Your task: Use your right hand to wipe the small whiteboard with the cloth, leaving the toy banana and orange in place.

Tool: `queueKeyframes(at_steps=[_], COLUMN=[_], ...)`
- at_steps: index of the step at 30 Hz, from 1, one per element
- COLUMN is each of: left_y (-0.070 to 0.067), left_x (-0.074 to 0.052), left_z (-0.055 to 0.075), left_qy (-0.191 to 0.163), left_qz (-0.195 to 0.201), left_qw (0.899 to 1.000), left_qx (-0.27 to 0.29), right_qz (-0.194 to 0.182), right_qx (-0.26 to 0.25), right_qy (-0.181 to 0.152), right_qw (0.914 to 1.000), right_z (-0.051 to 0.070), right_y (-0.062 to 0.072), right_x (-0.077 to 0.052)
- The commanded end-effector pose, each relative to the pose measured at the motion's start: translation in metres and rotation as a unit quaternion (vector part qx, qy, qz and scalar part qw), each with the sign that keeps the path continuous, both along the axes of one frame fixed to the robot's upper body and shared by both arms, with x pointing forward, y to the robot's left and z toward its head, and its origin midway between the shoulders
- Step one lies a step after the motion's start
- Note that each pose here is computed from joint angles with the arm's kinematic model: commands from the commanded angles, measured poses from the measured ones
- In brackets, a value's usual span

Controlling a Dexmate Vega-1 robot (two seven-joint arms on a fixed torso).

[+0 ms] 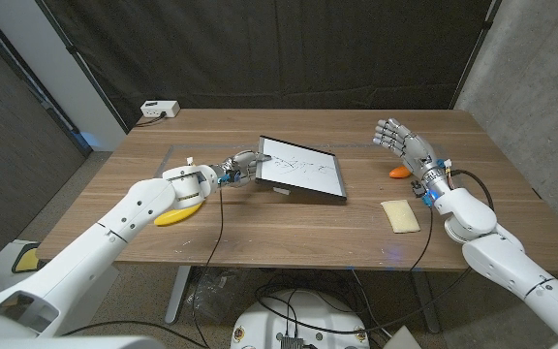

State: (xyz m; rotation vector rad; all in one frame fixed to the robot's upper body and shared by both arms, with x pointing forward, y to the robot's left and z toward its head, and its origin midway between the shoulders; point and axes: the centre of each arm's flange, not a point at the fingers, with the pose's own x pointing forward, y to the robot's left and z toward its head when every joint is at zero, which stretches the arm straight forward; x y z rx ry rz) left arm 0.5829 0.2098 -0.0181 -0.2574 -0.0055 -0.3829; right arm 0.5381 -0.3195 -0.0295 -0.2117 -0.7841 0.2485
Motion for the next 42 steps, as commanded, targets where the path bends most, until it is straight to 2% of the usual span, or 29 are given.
queueKeyframes(at_steps=[1,8,15,20,27,30,36,42], left_y=[-0.001,0.0,-0.001,-0.003,-0.014,-0.015,-0.019,-0.02], left_x=[0.003,0.002,0.003,0.004,0.006,0.006,0.005,-0.001], left_z=[-0.009,-0.01,-0.007,-0.007,-0.004,-0.002,0.006,0.011], left_qy=[-0.017,-0.022,-0.031,-0.028,-0.021,-0.02,-0.026,-0.033], left_qz=[-0.006,-0.002,-0.001,0.0,-0.011,-0.016,-0.008,0.002], left_qw=[1.0,1.0,0.999,0.999,0.999,0.999,0.999,0.999], left_qx=[-0.011,-0.016,-0.022,-0.028,-0.025,-0.022,-0.032,-0.032], right_qz=[-0.041,-0.064,-0.087,-0.116,-0.144,-0.146,-0.164,-0.187], right_qx=[-0.052,-0.058,-0.045,-0.065,-0.132,-0.136,-0.164,-0.201], right_qy=[-0.031,-0.071,-0.09,-0.116,-0.139,-0.143,-0.176,-0.217], right_qw=[0.9973,0.9938,0.9911,0.9844,0.9709,0.9695,0.9565,0.9367], right_z=[0.002,0.0,-0.007,-0.007,-0.003,-0.003,-0.005,-0.007], right_y=[-0.012,-0.016,-0.025,-0.031,-0.043,-0.046,-0.052,-0.052], right_x=[-0.023,-0.035,-0.043,-0.052,-0.061,-0.062,-0.07,-0.078])
